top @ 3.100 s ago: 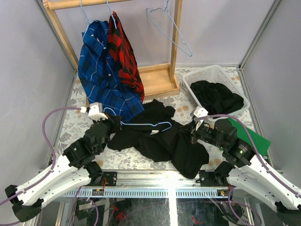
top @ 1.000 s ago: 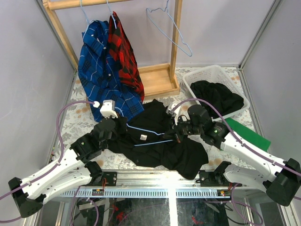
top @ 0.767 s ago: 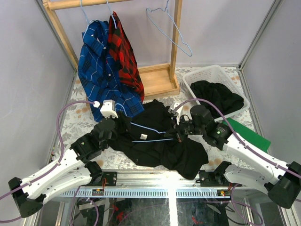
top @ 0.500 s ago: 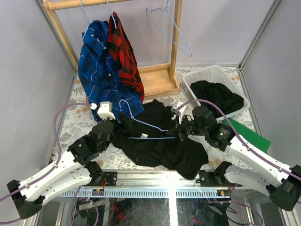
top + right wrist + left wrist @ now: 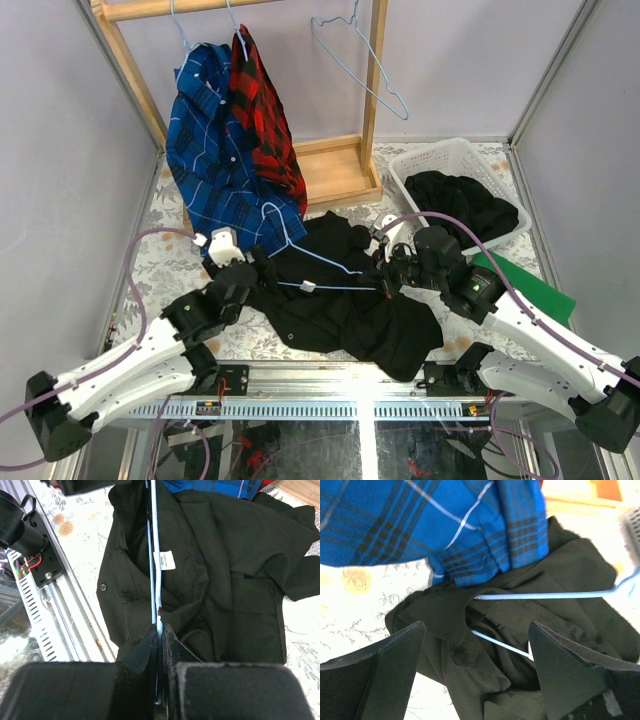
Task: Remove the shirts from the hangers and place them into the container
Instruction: Remove the shirt from the hanger.
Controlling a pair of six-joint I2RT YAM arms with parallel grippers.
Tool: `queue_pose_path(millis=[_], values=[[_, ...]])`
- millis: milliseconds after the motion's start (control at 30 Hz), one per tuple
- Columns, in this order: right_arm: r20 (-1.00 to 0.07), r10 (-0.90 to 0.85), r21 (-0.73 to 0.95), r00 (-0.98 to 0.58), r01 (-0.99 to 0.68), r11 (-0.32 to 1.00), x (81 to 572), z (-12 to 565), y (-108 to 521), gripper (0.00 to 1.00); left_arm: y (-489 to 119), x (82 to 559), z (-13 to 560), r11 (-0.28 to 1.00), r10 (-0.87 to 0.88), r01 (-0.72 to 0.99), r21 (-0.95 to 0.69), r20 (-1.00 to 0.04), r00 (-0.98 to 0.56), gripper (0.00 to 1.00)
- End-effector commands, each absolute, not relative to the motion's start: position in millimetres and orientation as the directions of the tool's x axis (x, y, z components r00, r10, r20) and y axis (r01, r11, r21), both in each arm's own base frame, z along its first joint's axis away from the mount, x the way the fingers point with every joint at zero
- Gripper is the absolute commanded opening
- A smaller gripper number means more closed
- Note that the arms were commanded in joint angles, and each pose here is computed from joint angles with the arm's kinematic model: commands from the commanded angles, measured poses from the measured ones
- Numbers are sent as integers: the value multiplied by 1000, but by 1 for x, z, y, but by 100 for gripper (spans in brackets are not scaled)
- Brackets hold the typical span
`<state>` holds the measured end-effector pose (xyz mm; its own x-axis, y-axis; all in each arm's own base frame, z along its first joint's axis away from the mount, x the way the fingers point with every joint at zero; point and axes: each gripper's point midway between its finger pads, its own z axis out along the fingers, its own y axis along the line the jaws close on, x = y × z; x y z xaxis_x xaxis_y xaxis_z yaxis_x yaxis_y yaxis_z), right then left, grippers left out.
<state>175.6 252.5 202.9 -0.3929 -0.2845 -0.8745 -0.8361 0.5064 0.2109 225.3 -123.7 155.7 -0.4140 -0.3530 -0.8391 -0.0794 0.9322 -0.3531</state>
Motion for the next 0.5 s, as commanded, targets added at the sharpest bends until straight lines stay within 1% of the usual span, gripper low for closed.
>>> queue_pose_path(millis=[0,67,167,267,367,400,467], values=[[-917,-220,177,-333,-834,522,185,230,253,0,-120,232,129,926,-377,-190,-326,-823,-425,79],[-917,-220,178,-332,-837,518,183,230,253,0,-122,235,120,929,-370,-202,-311,-820,-437,68],[-916,-225,181,-332,-842,508,180,229,252,0,-119,237,108,930,-365,-224,-291,-809,-462,60],[-913,-232,179,-334,-842,509,179,227,251,0,-113,240,100,917,-396,-255,-307,-783,-480,56],[-915,-232,178,-330,-845,504,179,228,252,0,-105,243,97,904,-424,-275,-328,-770,-476,50],[-916,-231,178,-327,-850,497,178,229,252,0,-103,243,97,900,-431,-280,-333,-768,-473,47],[-919,-228,181,-323,-857,483,175,231,253,0,-100,243,97,894,-445,-287,-345,-765,-466,38]])
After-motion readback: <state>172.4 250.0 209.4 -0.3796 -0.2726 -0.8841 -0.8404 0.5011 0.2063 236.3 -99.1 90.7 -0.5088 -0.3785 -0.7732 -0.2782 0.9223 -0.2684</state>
